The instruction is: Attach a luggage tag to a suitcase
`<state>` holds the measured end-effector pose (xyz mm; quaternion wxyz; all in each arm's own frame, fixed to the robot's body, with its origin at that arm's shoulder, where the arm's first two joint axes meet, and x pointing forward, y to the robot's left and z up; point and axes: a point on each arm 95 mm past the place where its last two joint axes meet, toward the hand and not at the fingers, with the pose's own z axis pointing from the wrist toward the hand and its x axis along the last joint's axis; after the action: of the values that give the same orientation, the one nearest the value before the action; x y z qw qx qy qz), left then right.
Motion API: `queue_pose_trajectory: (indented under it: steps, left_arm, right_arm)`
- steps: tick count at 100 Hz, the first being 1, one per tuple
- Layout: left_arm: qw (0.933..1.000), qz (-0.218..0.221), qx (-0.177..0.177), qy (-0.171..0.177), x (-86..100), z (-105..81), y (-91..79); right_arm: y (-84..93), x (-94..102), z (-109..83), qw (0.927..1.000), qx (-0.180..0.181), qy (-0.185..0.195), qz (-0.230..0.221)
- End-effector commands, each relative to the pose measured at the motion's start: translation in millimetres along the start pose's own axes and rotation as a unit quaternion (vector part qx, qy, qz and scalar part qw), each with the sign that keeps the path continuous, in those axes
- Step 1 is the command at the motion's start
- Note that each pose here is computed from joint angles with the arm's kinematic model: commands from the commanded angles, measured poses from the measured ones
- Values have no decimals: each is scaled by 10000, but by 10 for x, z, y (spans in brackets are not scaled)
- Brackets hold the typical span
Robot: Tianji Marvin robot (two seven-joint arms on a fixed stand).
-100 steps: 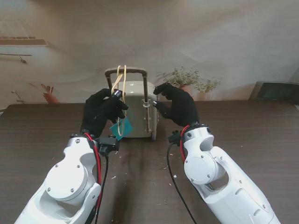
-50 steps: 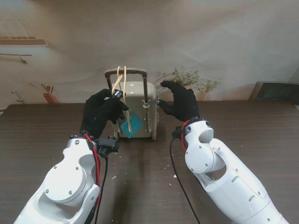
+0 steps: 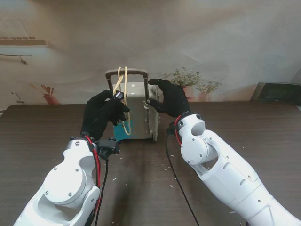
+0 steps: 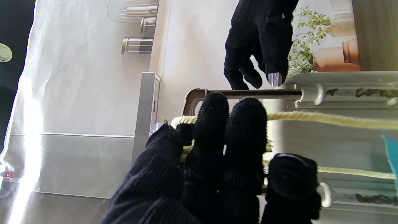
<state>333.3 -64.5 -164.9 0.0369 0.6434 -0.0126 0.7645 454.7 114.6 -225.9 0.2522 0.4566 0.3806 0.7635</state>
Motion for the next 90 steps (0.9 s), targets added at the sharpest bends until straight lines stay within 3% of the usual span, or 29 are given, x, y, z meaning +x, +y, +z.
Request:
queue_pose_trajectory:
  steps: [1, 41, 90]
  left_arm:
    - [9999, -13, -111, -16, 4, -1, 28]
    - [9998, -31, -179, -104, -32, 22, 61]
    - [9996, -29, -244, -164, -31, 26, 92]
  right_arm:
    - [-5, 9, 61, 10000, 31, 21, 8]
    - [-131, -31, 282, 9999, 81, 83, -31]
    - [-280, -17, 298, 9990, 285, 307, -131]
